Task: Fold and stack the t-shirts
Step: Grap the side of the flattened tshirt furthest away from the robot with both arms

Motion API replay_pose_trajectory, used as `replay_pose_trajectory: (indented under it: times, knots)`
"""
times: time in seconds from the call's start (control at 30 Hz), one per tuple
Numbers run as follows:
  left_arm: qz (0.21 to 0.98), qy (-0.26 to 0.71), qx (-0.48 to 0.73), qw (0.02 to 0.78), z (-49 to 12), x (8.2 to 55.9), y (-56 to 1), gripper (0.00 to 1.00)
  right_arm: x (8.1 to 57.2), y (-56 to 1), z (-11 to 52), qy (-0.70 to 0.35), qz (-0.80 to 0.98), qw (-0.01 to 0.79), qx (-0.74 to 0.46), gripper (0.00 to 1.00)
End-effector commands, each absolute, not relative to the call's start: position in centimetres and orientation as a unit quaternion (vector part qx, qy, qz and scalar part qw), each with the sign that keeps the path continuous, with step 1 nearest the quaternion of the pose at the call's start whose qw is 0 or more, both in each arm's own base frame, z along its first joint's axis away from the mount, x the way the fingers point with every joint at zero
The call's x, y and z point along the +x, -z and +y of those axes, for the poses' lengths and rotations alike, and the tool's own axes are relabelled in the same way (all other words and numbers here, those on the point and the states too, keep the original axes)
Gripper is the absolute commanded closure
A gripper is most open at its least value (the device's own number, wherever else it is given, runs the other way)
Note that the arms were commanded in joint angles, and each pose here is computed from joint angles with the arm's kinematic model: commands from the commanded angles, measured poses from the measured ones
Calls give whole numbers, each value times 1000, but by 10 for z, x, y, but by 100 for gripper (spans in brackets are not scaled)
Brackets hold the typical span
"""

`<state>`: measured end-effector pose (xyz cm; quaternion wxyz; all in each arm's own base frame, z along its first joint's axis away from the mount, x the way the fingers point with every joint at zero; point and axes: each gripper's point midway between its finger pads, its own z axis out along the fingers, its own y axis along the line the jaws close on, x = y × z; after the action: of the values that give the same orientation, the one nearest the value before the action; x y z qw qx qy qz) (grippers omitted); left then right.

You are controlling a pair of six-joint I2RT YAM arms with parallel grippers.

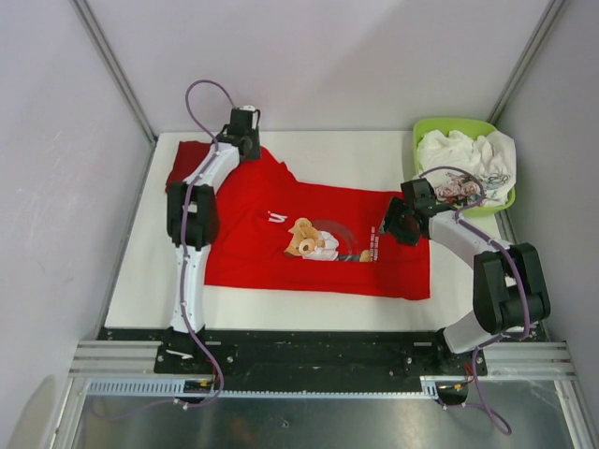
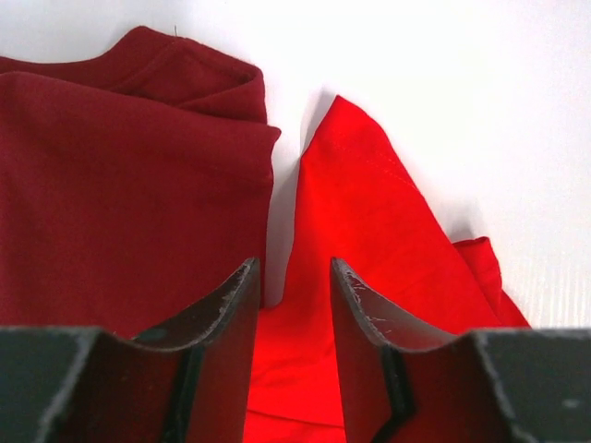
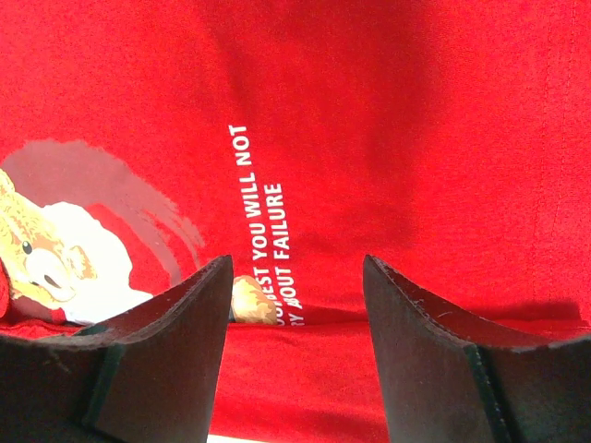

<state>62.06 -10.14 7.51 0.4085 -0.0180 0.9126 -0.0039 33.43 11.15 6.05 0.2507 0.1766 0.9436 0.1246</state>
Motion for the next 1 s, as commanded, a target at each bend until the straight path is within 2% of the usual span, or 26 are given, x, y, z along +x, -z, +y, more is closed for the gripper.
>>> replay_pose_trajectory:
  times: [0.0, 0.33, 0.4, 0.73, 0.97]
  knots:
    - [906, 15, -30, 423, -101, 620, -97, 62, 353, -76, 115, -138, 935, 278, 175, 37]
    - [904, 24, -33, 426, -104, 616, -106, 95, 382, -88, 84, -103, 921, 313, 207, 38]
    - [902, 28, -32, 429, -105, 615, -112, 99, 390, -89, 76, -97, 916, 324, 216, 40]
    - [893, 34, -36, 447, -106, 599, -149, 100, 421, -81, 44, -40, 908, 351, 226, 47]
    - [903, 42, -42, 426, -107, 579, -138, 100, 433, -66, 47, -26, 915, 339, 215, 56]
